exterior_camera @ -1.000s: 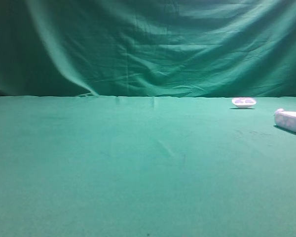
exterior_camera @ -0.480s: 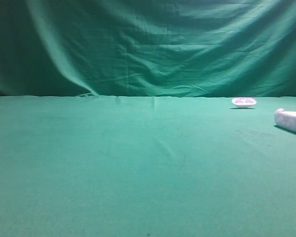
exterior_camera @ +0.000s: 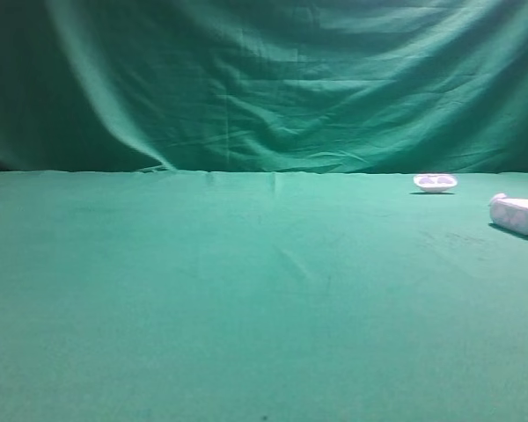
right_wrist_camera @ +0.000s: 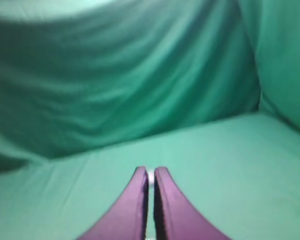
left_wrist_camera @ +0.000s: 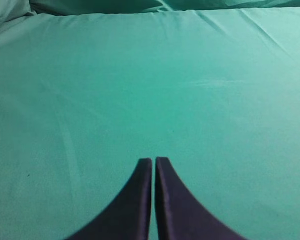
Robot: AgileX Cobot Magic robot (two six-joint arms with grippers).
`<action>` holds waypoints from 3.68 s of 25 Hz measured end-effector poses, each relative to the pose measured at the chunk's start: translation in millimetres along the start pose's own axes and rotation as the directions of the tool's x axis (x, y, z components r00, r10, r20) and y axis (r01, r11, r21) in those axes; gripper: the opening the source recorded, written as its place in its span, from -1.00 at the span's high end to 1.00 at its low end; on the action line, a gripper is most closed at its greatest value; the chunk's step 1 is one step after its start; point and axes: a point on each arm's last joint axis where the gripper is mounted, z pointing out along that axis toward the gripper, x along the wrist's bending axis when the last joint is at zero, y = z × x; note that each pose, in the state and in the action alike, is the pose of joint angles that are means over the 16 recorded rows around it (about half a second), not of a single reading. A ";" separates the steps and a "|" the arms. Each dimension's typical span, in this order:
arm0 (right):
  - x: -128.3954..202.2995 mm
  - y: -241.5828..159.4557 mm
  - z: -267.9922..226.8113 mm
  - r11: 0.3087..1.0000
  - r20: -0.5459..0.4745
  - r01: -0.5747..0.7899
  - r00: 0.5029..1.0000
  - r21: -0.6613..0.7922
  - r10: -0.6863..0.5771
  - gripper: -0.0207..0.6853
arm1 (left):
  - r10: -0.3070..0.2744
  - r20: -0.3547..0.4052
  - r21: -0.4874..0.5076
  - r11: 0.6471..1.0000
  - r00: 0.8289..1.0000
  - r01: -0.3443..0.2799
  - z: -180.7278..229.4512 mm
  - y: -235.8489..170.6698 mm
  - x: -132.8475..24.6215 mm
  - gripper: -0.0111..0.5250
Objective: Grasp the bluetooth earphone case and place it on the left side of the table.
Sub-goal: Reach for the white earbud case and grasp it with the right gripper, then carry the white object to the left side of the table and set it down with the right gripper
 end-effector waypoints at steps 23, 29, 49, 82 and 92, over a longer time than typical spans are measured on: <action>20.7 2.3 191.5 0.728 -0.187 0.286 0.958 0.623 -0.216 -0.60 | 0.000 0.000 0.000 1.000 1.000 0.000 0.0 0.0 0.0 0.96; 18.9 -7.4 217.6 0.702 -0.190 0.297 0.955 0.647 -0.228 -0.64 | 0.000 0.000 0.000 1.000 1.000 0.000 0.0 0.0 0.0 0.96; 51.4 29.6 238.9 0.735 -0.247 0.375 0.927 0.565 -0.283 0.04 | 0.000 0.000 0.000 1.000 1.000 0.000 0.0 0.0 0.0 0.96; 345.6 -4.1 279.9 0.668 -0.655 0.726 0.585 0.162 -0.478 -0.22 | 0.000 0.000 0.000 1.000 1.000 0.000 0.0 0.0 0.0 0.96; 341.9 35.2 249.3 0.657 -0.653 0.726 0.601 0.203 -0.461 -0.15 | 0.000 0.000 0.000 1.000 1.000 0.000 0.0 0.0 0.0 0.96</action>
